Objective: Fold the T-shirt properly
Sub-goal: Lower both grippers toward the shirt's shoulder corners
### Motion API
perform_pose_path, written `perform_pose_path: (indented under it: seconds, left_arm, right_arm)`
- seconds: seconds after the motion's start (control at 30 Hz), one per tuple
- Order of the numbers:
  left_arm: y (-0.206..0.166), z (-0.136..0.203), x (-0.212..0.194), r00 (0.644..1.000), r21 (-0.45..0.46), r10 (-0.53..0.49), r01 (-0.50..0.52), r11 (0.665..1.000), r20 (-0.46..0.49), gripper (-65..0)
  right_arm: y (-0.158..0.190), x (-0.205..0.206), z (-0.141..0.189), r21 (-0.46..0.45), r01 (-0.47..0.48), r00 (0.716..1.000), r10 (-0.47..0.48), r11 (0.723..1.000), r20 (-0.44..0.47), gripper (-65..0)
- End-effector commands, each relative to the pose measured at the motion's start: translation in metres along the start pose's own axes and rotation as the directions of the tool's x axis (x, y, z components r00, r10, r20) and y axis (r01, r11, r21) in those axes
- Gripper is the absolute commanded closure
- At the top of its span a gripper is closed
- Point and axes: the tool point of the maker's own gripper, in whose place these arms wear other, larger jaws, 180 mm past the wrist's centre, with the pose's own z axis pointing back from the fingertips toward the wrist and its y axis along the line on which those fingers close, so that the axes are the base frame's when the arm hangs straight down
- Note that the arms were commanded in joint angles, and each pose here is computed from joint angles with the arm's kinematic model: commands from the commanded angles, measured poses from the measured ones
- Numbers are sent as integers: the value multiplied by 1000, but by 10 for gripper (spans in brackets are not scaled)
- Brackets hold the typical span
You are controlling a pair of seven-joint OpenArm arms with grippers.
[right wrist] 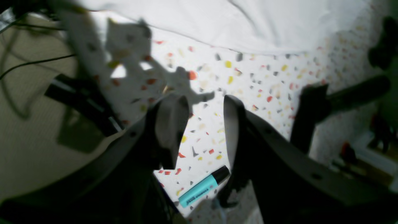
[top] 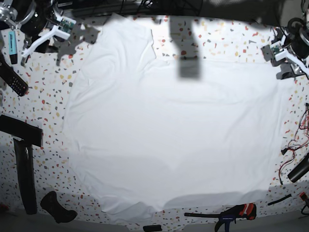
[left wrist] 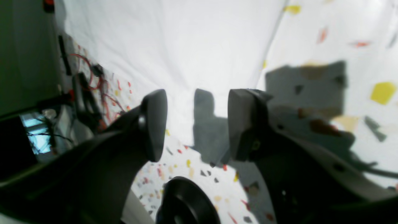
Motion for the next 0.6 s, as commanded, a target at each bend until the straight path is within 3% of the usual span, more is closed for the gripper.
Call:
perform_pose_path:
  seconds: [0.0, 0.33, 0.47, 0.57]
  left_arm:
    - [16, 0, -4, 1000, 38, -17, 17, 999, -2, -293]
    - [-13, 11, 1, 999, -82, -26, 30, 996, 47, -294]
    - [-5, 12, 1, 997, -71, -43, 47, 996, 56, -294]
    - [6, 10, 10, 995, -51, 16, -11, 999, 100, -294]
  right_arm:
    - [-6, 3, 2, -26, 6, 1000, -6, 1000, 8, -236]
    - [2, 4, 3, -34, 85, 996, -85, 996, 5, -236]
    - [6, 5, 3, -33, 122, 993, -122, 992, 9, -236]
    - [7, 5, 3, -35, 135, 991, -135, 990, 9, -236]
